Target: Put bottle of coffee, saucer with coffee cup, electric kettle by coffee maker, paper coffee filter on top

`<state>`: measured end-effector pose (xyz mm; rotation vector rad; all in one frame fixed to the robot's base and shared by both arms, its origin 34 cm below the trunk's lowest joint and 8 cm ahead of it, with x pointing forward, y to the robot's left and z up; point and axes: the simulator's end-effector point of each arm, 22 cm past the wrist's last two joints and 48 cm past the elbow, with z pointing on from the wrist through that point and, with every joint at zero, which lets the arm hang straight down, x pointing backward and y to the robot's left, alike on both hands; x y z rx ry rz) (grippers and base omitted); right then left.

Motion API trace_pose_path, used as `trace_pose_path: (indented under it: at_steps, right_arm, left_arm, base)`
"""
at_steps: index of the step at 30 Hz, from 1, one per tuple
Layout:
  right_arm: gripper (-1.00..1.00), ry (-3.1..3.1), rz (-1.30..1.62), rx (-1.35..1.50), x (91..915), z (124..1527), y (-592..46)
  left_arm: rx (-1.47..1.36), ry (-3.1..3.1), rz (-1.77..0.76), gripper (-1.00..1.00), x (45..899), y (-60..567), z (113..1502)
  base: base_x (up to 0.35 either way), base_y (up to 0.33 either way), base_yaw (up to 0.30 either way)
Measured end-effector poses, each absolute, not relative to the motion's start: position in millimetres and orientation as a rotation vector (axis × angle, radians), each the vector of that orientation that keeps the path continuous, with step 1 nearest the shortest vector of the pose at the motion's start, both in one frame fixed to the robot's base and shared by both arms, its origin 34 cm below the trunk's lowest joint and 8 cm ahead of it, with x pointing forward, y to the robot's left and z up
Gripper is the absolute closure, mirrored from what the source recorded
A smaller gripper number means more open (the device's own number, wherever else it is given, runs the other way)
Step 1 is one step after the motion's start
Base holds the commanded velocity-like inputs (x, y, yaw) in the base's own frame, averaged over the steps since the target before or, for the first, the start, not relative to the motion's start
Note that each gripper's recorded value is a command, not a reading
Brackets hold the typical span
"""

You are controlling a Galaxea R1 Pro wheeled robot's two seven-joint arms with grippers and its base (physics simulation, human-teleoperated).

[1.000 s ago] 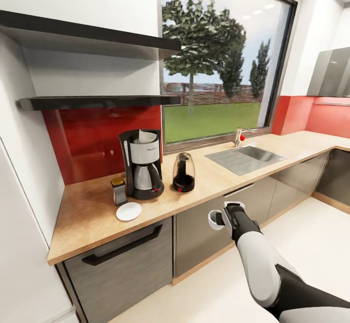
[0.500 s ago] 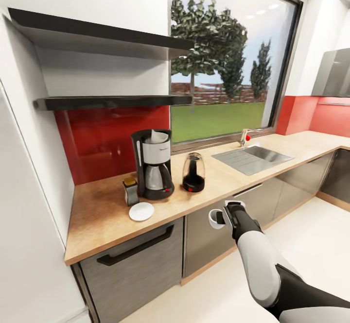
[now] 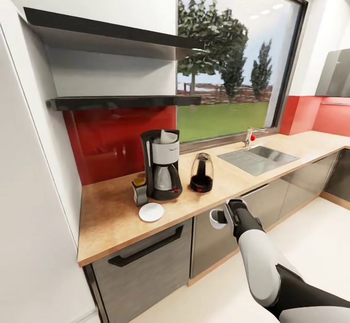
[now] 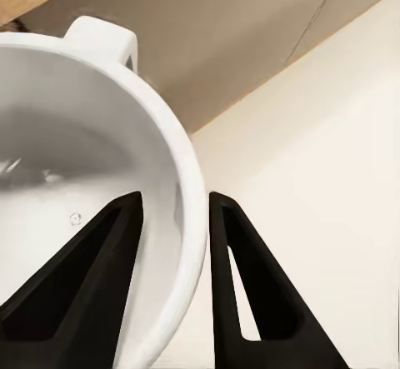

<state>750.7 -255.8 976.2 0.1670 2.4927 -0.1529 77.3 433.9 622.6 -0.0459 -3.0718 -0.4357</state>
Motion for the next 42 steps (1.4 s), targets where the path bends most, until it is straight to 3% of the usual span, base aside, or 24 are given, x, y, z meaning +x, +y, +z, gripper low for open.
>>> trace_pose_path:
  at_steps: [15,32,42]
  right_arm:
    - [1.0,2.705,-0.164,0.149,721.8,977.3,-252.0]
    - [1.0,2.59,-0.258,0.113,748.4,1027.6,-266.0]
    - [1.0,2.592,-0.07,0.167,753.3,1025.6,-237.9]
  left_arm:
    - [-0.051,-3.071,-0.431,-1.0,76.9,431.6,622.0]
    - [-0.058,-3.072,-0.429,-1.0,77.2,430.8,621.8]
    - [-0.057,-3.068,-0.429,-1.0,75.6,431.5,622.2]
  base:
    - [0.0,0.001,0.0]
    - [0.0,0.0,0.0]
    - [0.0,0.0,0.229]
